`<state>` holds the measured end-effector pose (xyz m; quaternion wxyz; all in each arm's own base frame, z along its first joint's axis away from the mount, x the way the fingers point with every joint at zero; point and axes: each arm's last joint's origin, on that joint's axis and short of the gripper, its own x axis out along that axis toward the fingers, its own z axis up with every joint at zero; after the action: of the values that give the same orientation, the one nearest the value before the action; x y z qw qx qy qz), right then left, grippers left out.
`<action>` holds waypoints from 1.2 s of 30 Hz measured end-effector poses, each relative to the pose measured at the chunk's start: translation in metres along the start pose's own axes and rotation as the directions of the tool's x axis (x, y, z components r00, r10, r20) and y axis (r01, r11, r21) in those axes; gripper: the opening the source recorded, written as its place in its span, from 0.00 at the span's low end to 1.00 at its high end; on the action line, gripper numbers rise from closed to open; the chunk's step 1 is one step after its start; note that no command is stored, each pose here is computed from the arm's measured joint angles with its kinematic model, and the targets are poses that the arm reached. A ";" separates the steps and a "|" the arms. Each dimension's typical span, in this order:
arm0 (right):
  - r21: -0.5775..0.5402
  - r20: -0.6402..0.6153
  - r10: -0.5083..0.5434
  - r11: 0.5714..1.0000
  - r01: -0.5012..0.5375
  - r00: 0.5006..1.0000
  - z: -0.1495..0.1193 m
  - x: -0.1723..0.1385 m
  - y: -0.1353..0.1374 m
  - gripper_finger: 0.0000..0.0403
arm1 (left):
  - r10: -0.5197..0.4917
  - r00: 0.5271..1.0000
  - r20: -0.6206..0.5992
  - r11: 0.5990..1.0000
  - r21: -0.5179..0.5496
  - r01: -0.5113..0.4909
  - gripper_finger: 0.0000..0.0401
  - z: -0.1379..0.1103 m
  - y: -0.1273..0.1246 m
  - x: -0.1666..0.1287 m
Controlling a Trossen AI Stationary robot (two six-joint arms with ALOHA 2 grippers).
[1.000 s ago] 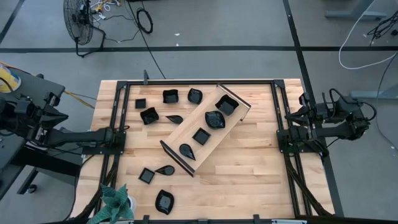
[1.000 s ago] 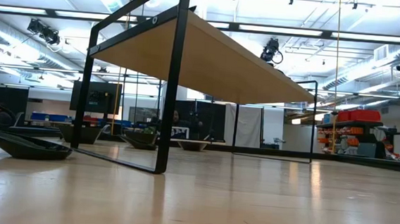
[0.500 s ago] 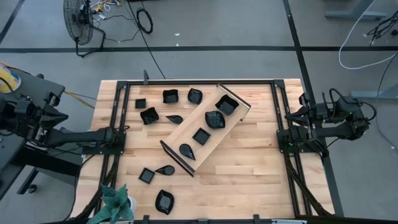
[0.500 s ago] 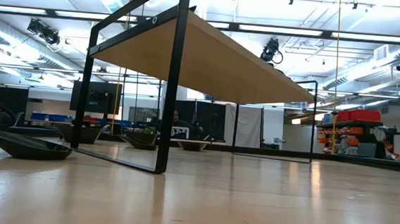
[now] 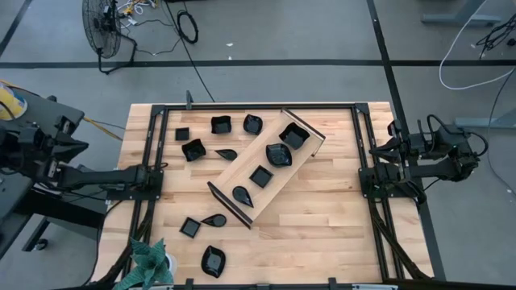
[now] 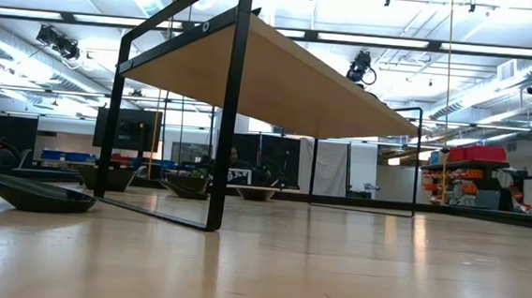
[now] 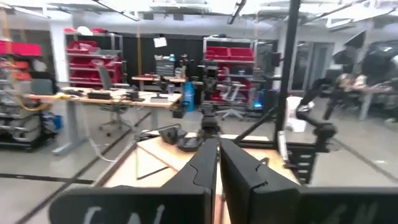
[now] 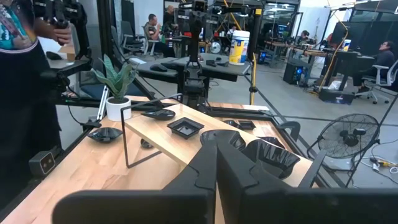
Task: Pick & Place Mini shaped plates
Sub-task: Stack the black wave square shaped bowl on top of the black wave square shaped bowl on the shelf
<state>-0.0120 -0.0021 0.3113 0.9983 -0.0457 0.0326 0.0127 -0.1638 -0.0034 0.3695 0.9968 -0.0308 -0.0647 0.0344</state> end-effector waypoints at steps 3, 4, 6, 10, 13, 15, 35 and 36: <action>0.000 0.000 0.000 1.000 0.000 1.000 0.000 0.000 0.000 0.03 | -0.036 0.999 0.005 0.997 -0.063 0.036 0.06 0.001 -0.001 0.000; 0.000 0.000 0.000 1.000 0.000 1.000 0.000 0.000 0.000 0.03 | -0.048 0.999 0.008 0.997 -0.063 0.048 0.06 0.001 -0.001 0.000; 0.000 0.000 0.000 1.000 0.000 1.000 0.000 0.000 0.000 0.03 | -0.056 0.998 0.008 0.997 -0.056 0.056 0.06 0.001 -0.002 0.000; 0.000 0.000 0.000 1.000 0.000 1.000 0.000 0.000 0.000 0.03 | -0.038 0.999 0.027 0.999 -0.025 0.039 0.06 0.003 -0.001 0.000; 0.000 0.000 0.000 1.000 0.000 1.000 0.000 0.000 0.000 0.03 | -0.031 0.999 0.042 0.999 -0.025 0.032 0.06 0.004 -0.001 0.000; 0.000 0.000 0.000 1.000 0.000 1.000 0.000 0.000 0.000 0.03 | -0.033 0.998 0.044 0.999 -0.025 0.034 0.06 0.004 -0.001 0.000; 0.000 0.000 0.000 1.000 0.000 1.000 0.000 0.000 0.000 0.03 | 0.157 0.986 0.054 0.986 0.048 -0.160 0.01 0.005 0.004 0.000; 0.000 0.000 0.000 1.000 0.000 1.000 0.000 0.000 0.000 0.03 | 0.162 0.985 0.055 0.985 0.048 -0.165 0.01 0.005 0.004 0.000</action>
<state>-0.0120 -0.0021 0.3113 0.9983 -0.0457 0.0326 0.0126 -0.1650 0.0013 0.3738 0.9891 -0.0091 -0.0865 0.1187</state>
